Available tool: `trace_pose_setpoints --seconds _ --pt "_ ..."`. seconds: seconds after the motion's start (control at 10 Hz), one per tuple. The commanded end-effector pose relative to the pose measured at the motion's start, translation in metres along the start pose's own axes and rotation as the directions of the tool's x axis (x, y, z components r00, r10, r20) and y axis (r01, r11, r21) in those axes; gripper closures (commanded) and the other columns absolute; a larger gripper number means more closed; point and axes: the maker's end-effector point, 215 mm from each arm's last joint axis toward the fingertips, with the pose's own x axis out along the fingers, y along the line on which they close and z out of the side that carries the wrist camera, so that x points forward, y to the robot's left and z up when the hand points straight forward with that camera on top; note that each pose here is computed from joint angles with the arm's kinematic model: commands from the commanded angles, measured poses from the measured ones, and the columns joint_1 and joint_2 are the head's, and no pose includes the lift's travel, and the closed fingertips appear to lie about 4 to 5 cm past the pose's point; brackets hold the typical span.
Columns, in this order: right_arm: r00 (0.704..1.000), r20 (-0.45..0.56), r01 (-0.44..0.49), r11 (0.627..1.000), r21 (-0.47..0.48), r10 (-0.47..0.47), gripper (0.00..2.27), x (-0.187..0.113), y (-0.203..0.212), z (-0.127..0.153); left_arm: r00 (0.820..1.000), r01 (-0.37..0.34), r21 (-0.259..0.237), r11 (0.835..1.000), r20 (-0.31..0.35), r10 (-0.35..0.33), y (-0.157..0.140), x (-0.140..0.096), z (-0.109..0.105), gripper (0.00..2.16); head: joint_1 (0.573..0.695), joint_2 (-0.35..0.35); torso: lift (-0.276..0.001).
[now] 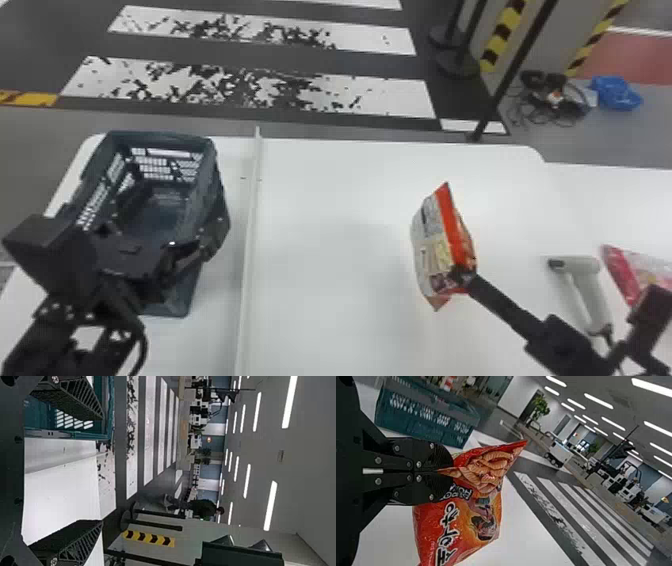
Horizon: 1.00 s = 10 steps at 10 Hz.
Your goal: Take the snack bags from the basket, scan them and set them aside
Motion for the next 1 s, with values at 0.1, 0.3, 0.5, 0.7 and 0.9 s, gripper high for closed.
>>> trace_pose_setpoints --seconds 0.1,0.3,0.5,0.7,0.9 --pt "0.97 0.095 -0.244 0.897 0.369 0.225 2.25 -0.033 0.03 0.012 1.0 0.015 0.018 1.0 -0.006 -0.015 -0.012 0.0 0.001 0.07 0.695 -0.094 -0.075" --pt "0.97 0.175 -0.23 0.863 0.449 0.167 2.25 -0.05 -0.003 0.021 0.999 0.032 0.019 0.999 -0.007 -0.032 -0.023 0.0 0.001 0.07 0.695 -0.141 -0.075" --pt "0.992 0.121 -0.081 0.865 0.494 0.024 2.25 -0.047 -0.042 -0.01 0.999 0.038 0.024 0.999 -0.015 -0.038 -0.027 -0.001 0.0 0.07 0.695 -0.195 -0.075" --pt "0.993 0.086 0.033 0.88 0.473 -0.083 2.21 -0.047 -0.066 -0.024 0.999 0.042 0.024 0.999 -0.023 -0.041 -0.03 -0.006 -0.002 0.07 0.695 -0.214 -0.075" --pt "0.983 0.085 0.112 0.902 0.417 -0.161 0.11 -0.052 -0.074 -0.021 0.999 0.047 0.025 0.999 -0.02 -0.046 -0.031 -0.008 0.0 0.07 0.695 -0.225 -0.075"
